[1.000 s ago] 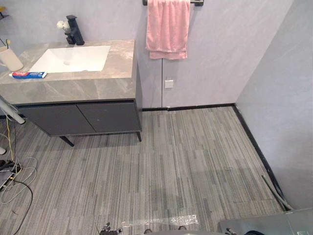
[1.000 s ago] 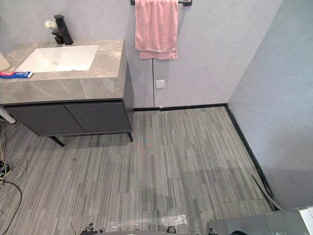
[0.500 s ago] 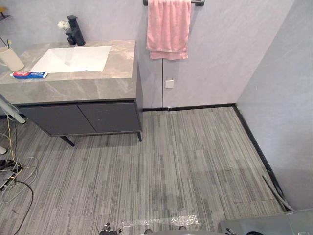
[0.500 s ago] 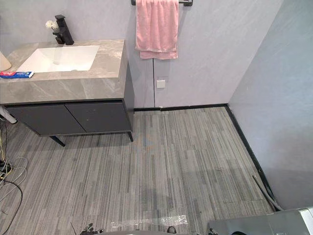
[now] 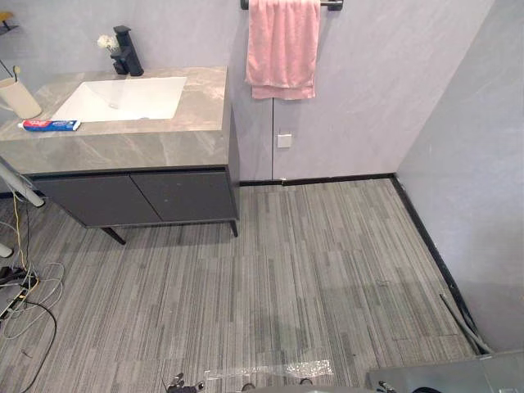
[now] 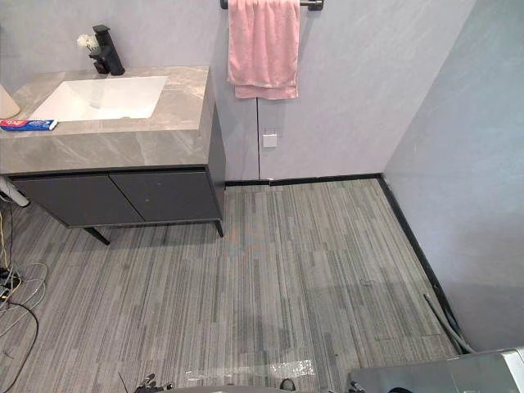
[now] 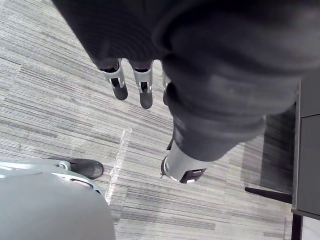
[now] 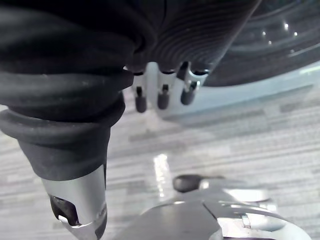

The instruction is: Organize washtable

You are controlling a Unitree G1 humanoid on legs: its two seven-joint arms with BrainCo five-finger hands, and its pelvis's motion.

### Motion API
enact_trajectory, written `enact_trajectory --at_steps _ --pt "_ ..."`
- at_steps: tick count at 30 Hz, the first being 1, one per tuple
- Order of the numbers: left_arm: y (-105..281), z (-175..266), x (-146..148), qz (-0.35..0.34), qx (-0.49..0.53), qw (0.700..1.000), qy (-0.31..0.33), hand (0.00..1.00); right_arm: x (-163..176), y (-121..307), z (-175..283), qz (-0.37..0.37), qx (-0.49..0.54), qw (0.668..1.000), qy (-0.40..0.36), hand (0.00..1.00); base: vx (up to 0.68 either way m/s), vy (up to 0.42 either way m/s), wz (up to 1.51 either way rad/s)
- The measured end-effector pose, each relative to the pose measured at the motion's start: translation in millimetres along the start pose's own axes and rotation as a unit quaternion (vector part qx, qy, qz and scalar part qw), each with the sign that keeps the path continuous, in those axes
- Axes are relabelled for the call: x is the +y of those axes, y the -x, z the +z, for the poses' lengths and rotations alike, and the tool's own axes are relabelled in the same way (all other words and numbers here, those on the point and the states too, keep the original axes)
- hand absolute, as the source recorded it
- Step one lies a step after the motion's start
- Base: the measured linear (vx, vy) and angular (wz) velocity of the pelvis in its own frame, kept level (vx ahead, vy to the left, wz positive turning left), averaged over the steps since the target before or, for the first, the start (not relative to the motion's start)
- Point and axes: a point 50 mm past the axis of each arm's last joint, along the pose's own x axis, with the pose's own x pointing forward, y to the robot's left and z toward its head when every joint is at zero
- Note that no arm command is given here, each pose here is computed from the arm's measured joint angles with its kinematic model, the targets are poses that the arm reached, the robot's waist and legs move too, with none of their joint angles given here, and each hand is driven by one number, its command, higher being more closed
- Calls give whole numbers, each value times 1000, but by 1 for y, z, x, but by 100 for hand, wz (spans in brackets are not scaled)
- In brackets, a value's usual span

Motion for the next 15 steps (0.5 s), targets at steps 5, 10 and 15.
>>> enact_trajectory --at_steps 5,10,15 --pt "0 1 0 3 -1 1000 7 0 0 0 0 -2 2 1000 -15 0 -6 -15 18" --pt "0 0 10 28 -1 998 56 0 6 0 3 4 -6 1000 -26 0 3 -75 5" --pt "2 4 11 35 -16 996 86 0 5 1 6 3 -22 999 -29 0 35 -102 -14"
